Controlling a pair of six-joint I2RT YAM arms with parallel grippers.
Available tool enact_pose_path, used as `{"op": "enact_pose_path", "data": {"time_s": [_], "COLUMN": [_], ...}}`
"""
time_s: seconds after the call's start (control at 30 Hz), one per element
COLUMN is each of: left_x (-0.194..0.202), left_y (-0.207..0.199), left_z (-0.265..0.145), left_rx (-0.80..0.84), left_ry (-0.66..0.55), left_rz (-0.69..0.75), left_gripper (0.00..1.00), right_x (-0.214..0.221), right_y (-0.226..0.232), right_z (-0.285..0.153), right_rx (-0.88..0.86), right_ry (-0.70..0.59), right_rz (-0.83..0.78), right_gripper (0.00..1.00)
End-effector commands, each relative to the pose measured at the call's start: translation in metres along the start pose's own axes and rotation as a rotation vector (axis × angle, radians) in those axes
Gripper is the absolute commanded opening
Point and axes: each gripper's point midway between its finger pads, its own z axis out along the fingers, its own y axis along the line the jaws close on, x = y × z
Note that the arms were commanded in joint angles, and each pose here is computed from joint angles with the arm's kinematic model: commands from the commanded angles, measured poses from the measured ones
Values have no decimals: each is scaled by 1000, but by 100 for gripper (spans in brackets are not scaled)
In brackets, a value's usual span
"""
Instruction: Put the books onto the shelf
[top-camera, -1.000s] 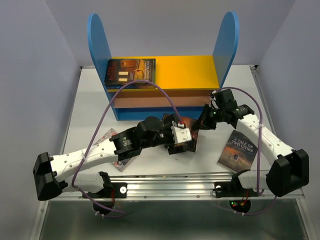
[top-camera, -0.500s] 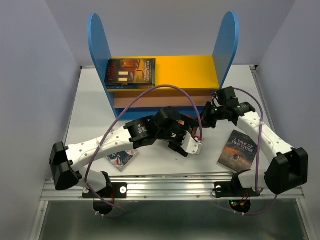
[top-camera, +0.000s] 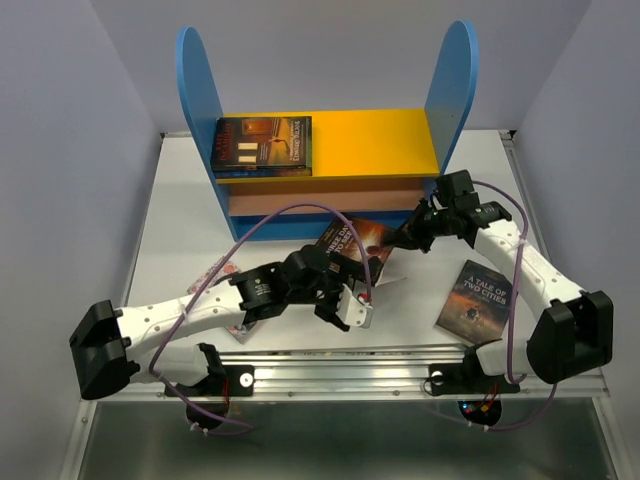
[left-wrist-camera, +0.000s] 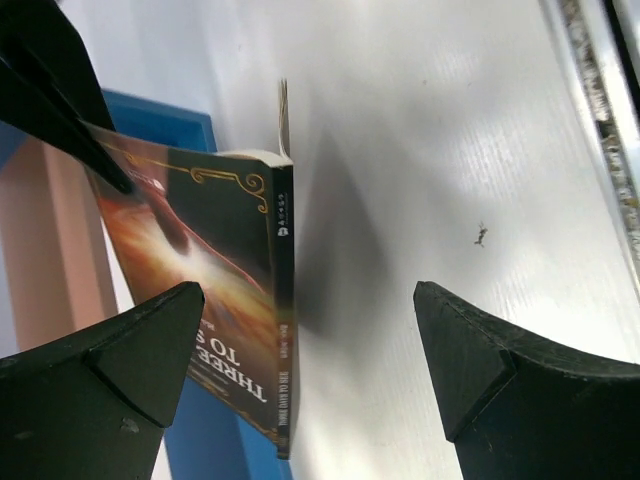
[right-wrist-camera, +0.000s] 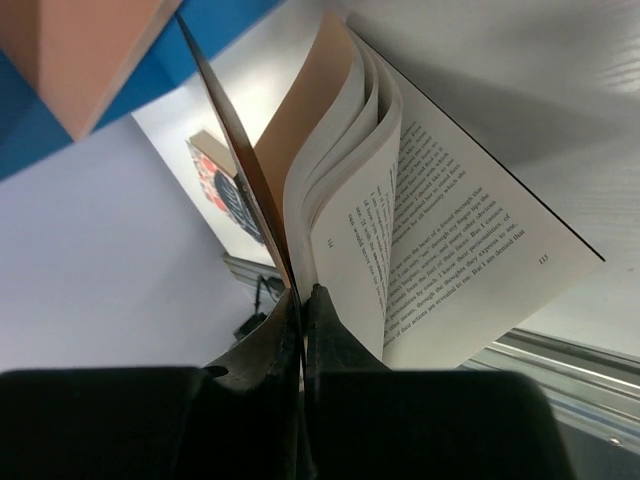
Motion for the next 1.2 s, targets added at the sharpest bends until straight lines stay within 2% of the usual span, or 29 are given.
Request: {"op": "enact_pose_path", "data": {"time_s": [0.0, 0.13, 0.3, 0.5, 0.53, 0.63, 0.67, 0.73, 0.77, 0.83, 0.87, 0.93, 0.97, 1.03, 1.07, 1.1, 1.17], "left_x": [6, 24, 28, 40, 42, 48, 49, 49, 47, 47, 47, 45, 44, 42, 38, 36, 31], "left_y": [27, 24, 37, 39, 38, 35, 34, 34, 35, 35, 35, 36, 36, 38, 41, 43, 48], "left_z": [9, 19, 26, 34, 34, 34, 33, 33, 31, 30, 28, 26, 23, 19, 13, 9, -3], "left_rx": [-134, -141, -217, -237, -235, -222, -218, -215, -217, -214, -210, -206, -199, -197, -197, -194, -184], "left_ry": [-26, -6, -36, -31, -26, -10, -5, -6, -9, -5, 0, 4, 10, 13, 18, 23, 50], "left_rz": [-60, -90, -114, -106, -107, -113, -110, -110, -112, -107, -106, -95, -92, -77, -64, -53, -11], "left_gripper": [99, 99, 98, 84, 81, 61, 50, 40, 31, 23, 13, 2, 0, 0, 0, 0, 0], "right_x": [-1, 5, 14, 21, 22, 24, 24, 24, 25, 23, 22, 20, 19, 16, 13, 10, -5], "right_y": [25, 26, 18, 16, 15, 11, 11, 8, 6, 5, 3, 2, 0, -1, -7, -6, -14], "right_z": [-13, -12, -6, -4, -3, 0, 1, 3, 4, 5, 6, 6, 7, 5, 5, 1, -4], "right_rx": [-106, -123, -114, -115, -113, -103, -101, -95, -91, -84, -80, -75, -63, -52, -25, -4, 63], "right_ry": [-17, 18, 81, 132, 136, 154, 159, 163, 164, 155, 145, 134, 119, 97, 72, 55, -45], "right_rz": [74, 108, 143, 174, 175, 181, 181, 183, 182, 179, 175, 167, 160, 138, 112, 96, 22], "right_gripper": [1, 1, 1, 1, 1, 1, 1, 1, 1, 1, 1, 1, 1, 18, 34, 60, 83]}}
